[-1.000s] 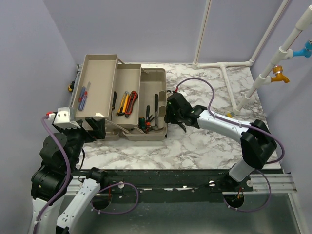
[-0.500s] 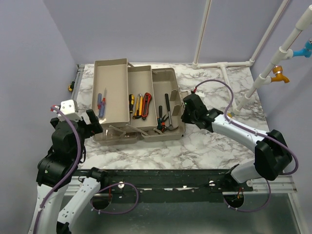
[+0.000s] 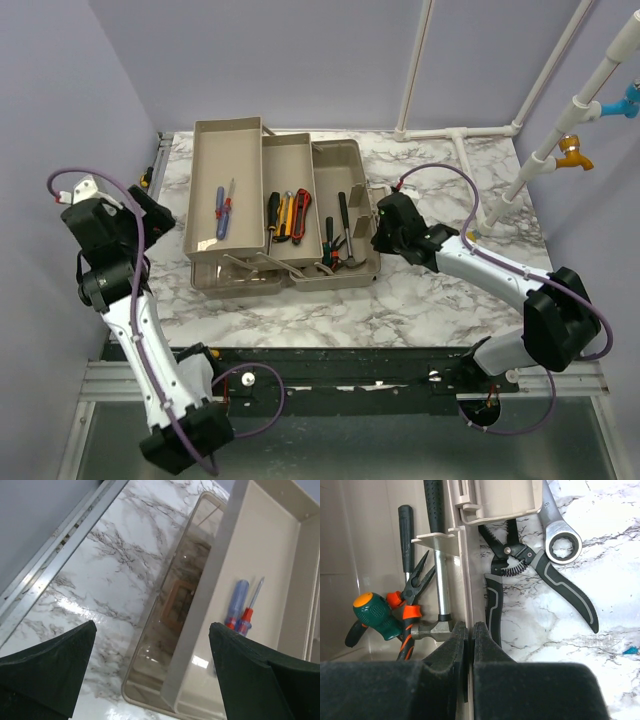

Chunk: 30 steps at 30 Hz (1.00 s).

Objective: Pack the tool kit

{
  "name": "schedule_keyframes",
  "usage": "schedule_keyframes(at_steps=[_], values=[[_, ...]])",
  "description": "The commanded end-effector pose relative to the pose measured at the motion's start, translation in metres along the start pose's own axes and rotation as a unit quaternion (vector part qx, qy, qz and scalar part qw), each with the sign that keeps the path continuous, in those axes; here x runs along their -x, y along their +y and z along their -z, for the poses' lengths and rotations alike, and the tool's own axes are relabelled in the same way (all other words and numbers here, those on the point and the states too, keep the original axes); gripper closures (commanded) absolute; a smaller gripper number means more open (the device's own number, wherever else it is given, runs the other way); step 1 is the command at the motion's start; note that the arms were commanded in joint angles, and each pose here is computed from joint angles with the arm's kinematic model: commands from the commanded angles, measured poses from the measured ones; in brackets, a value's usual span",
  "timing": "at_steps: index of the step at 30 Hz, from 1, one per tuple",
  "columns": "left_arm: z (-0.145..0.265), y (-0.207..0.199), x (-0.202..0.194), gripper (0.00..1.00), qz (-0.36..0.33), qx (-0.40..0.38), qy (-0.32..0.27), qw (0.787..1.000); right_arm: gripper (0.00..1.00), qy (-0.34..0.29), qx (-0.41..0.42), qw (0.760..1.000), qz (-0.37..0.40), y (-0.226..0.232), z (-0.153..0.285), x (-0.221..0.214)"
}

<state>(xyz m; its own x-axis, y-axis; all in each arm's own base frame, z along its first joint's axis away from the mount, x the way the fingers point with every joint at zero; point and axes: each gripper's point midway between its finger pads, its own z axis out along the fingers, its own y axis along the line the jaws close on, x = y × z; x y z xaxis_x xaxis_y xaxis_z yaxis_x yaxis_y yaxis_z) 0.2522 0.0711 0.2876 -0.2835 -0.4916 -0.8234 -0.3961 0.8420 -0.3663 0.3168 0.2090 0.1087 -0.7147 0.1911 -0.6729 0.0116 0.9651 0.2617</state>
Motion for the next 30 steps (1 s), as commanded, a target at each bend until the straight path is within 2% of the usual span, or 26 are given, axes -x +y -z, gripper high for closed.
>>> schedule_keyframes(at_steps=[1, 7, 11, 15, 18, 20, 24, 27, 30], values=[[-0.023, -0.012, 0.004, 0.01, 0.116, -0.124, 0.029, 0.985, 0.99, 0.006, -0.004, 1.000, -0.007, -0.004, -0.004, 0.000], [-0.061, 0.001, -0.034, 0.01, 0.159, -0.159, 0.076, 0.971, 0.99, 0.016, 0.021, 1.000, 0.004, 0.005, -0.003, -0.002], [-0.087, 0.025, -0.066, 0.01, 0.183, -0.121, 0.124, 0.968, 0.99, 0.017, 0.040, 0.999, 0.005, 0.010, -0.002, -0.004], [-0.102, 0.015, -0.077, 0.03, 0.207, -0.169, 0.170, 0.949, 0.99, 0.028, 0.062, 0.998, 0.008, 0.017, -0.004, -0.010], [-0.115, 0.019, -0.095, 0.05, 0.210, -0.169, 0.218, 0.938, 0.99, 0.035, 0.075, 0.996, 0.014, 0.021, -0.005, -0.013], [-0.121, 0.016, -0.103, 0.11, 0.224, -0.193, 0.238, 0.925, 0.99, 0.037, 0.080, 0.996, 0.019, 0.023, -0.006, -0.013], [-0.127, 0.013, -0.123, 0.31, 0.246, -0.218, 0.286, 0.900, 0.99, 0.042, 0.093, 0.995, 0.025, 0.028, -0.008, -0.014], [-0.126, 0.009, -0.132, 0.36, 0.219, -0.212, 0.304, 0.903, 0.99, 0.047, 0.100, 0.994, 0.026, 0.030, -0.008, -0.018], [-0.124, 0.015, -0.138, 0.52, 0.192, -0.179, 0.315, 0.912, 0.99, 0.046, 0.103, 0.993, 0.026, 0.029, -0.007, -0.019]])
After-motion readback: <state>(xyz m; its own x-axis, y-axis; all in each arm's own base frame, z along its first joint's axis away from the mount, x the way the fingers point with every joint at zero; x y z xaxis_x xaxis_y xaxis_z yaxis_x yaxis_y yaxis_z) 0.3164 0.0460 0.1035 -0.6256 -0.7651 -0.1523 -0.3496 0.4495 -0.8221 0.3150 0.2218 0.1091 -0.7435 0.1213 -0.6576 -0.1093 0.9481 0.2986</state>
